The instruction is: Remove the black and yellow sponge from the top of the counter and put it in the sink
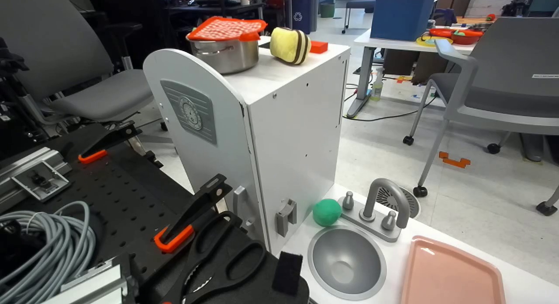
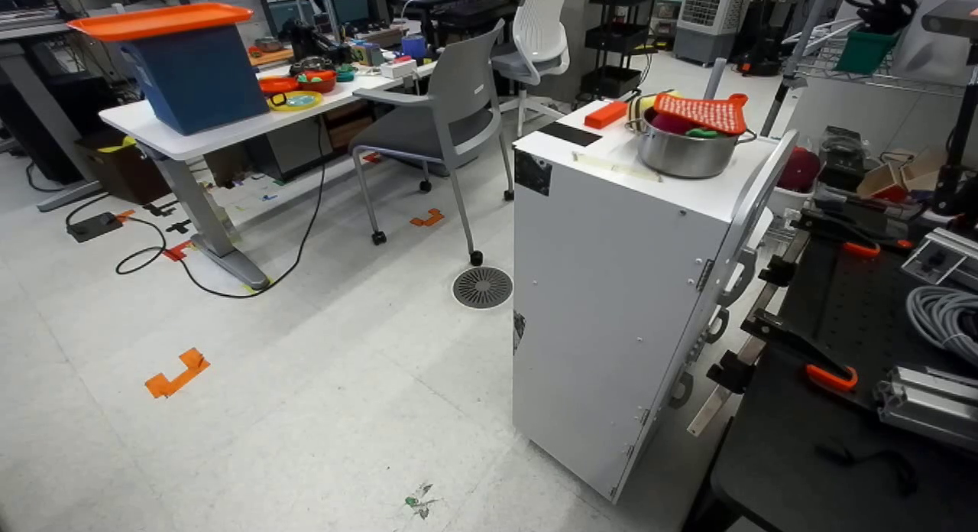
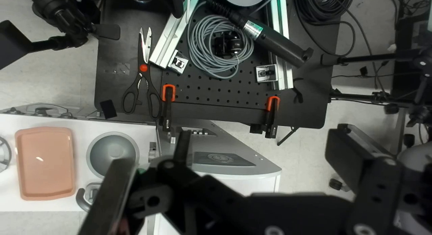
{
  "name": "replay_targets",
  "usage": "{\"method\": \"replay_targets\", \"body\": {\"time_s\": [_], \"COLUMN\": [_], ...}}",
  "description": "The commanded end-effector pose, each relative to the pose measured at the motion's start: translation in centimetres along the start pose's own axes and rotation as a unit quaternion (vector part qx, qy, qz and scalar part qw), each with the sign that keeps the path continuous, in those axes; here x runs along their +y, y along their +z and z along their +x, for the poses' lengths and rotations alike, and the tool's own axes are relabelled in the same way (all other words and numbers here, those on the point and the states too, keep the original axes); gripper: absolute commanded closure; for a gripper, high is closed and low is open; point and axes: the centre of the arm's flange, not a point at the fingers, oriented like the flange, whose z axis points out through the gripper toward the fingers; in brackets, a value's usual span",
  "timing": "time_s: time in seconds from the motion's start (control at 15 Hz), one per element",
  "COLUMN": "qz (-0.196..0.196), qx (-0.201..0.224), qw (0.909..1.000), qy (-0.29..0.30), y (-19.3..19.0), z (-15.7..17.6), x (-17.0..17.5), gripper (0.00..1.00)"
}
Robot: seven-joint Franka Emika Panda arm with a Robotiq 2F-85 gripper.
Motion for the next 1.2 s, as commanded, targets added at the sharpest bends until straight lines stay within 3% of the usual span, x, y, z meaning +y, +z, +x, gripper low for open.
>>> {"method": "replay_targets", "body": {"time_s": [0.0,0.27,0.53,0.87,1.13], "qz": [-0.009,-0.022,-0.044,-0.057,-0.076], "qx": [0.027,0.066,0.085,0.051,0.038], "qw": [0.9996,0.9969,0.9893,0.9876,0.9892], "qy": [0.008,0.037,0.111,0.137,0.120], "y": [-0.9,-1.9,-1.9,0.3,1.9], "z": [0.0,1.4,5.9,10.7,13.0], "x": [-0.3,0.5,4.1,7.4,7.1], "gripper": [0.00,0.00,0.00,0.00,0.00]}}
